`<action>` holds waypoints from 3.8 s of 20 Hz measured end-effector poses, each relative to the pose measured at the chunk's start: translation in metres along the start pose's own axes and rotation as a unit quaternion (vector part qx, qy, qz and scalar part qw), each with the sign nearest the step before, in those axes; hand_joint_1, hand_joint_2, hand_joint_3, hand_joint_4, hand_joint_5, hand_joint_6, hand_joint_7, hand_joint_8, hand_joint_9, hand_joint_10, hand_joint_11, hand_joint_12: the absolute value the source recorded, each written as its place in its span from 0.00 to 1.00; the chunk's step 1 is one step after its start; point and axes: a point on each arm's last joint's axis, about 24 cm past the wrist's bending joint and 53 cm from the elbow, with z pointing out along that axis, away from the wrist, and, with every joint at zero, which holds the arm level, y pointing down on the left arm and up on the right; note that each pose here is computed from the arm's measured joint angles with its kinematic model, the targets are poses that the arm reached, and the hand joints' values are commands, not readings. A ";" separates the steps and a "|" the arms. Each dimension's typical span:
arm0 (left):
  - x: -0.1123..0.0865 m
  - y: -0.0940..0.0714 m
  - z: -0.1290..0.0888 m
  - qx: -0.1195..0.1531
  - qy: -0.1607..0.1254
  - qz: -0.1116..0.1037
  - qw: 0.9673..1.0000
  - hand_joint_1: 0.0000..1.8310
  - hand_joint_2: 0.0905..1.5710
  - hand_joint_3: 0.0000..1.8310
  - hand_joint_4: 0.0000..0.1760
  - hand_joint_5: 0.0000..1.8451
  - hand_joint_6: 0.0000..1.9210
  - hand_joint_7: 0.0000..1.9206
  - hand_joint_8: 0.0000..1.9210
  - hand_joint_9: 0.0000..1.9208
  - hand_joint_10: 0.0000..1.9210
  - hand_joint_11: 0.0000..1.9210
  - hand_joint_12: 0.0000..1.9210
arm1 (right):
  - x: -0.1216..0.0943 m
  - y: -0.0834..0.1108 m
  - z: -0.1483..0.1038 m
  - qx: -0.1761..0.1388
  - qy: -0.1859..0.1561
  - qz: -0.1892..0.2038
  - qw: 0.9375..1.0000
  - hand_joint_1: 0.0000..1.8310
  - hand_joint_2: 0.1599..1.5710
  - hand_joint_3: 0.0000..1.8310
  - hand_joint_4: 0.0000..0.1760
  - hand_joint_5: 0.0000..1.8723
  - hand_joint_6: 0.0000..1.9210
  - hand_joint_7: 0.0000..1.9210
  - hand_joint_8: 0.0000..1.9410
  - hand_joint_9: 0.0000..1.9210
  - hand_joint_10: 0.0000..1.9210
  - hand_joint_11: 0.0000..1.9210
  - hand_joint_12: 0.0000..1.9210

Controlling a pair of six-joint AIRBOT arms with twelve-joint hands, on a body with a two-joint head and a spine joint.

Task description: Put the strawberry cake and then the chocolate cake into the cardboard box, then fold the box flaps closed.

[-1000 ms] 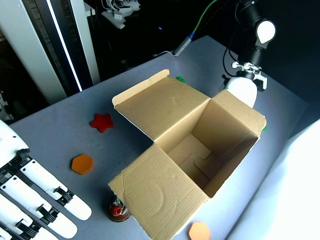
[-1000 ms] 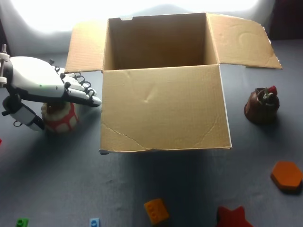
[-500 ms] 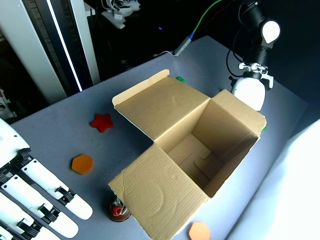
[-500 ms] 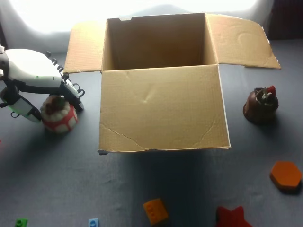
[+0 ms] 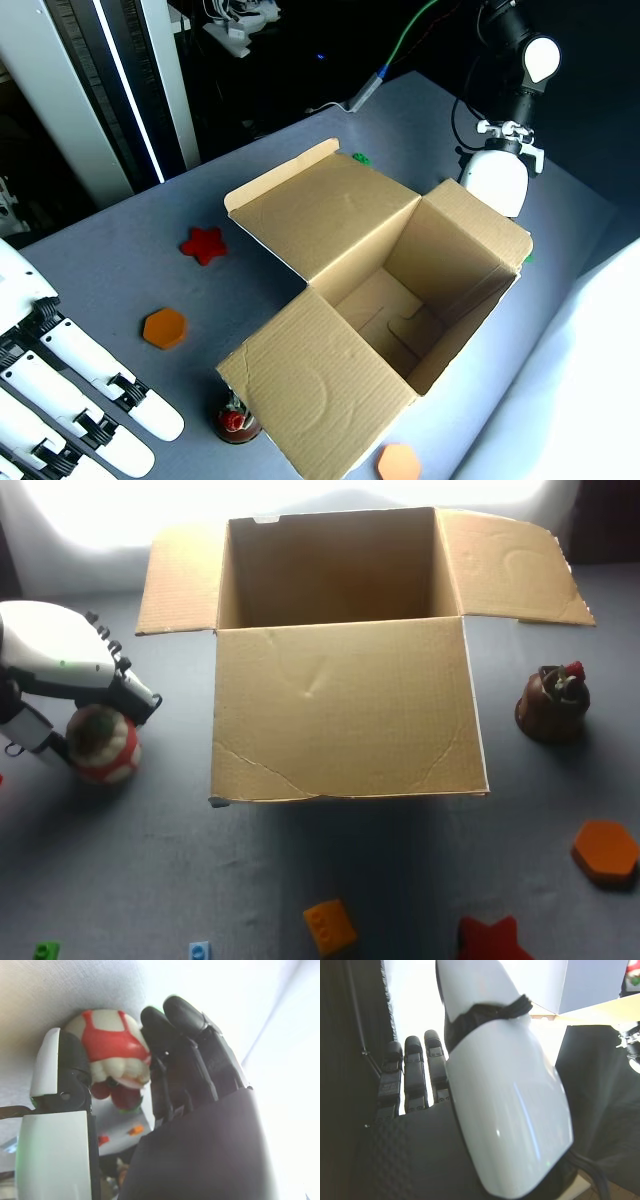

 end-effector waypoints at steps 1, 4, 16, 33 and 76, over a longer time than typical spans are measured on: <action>-0.001 -0.001 -0.002 0.002 -0.002 -0.001 1.000 0.66 0.77 0.00 0.00 0.41 0.59 0.42 0.79 0.38 0.79 0.33 0.91 | 0.000 0.000 0.000 0.000 0.000 0.000 1.000 0.68 0.61 0.00 0.00 0.01 0.00 0.04 0.00 0.04 0.00 0.00 0.06; -0.011 -0.003 -0.014 0.004 -0.014 -0.002 1.000 0.66 0.76 0.00 0.00 0.43 0.57 0.43 0.77 0.40 0.77 0.34 0.91 | 0.000 0.000 0.000 0.000 0.000 -0.001 1.000 0.67 0.62 0.00 0.00 0.02 0.00 0.05 0.00 0.04 0.00 0.00 0.11; -0.048 -0.019 -0.061 0.021 -0.049 0.016 0.998 0.65 0.76 0.00 0.00 0.41 0.60 0.44 0.74 0.41 0.71 0.35 0.87 | 0.000 0.000 0.000 0.000 0.000 -0.003 1.000 0.63 0.64 0.01 0.00 0.00 0.00 0.02 0.00 0.02 0.00 0.00 0.02; -0.125 -0.047 -0.109 0.046 -0.102 0.059 0.992 0.65 0.76 0.00 0.00 0.41 0.59 0.43 0.76 0.39 0.77 0.33 0.93 | 0.000 0.000 0.000 0.001 -0.001 -0.005 1.000 0.64 0.64 0.01 0.00 0.00 0.00 0.06 0.00 0.03 0.00 0.00 0.12; -0.174 -0.209 0.032 0.143 -0.022 0.219 0.965 0.46 0.69 0.00 0.20 0.17 0.00 0.16 0.00 0.22 0.00 0.00 0.59 | 0.007 -0.020 0.010 0.022 0.008 0.055 0.998 0.62 0.61 0.00 0.00 0.02 0.00 0.07 0.00 0.05 0.00 0.00 0.20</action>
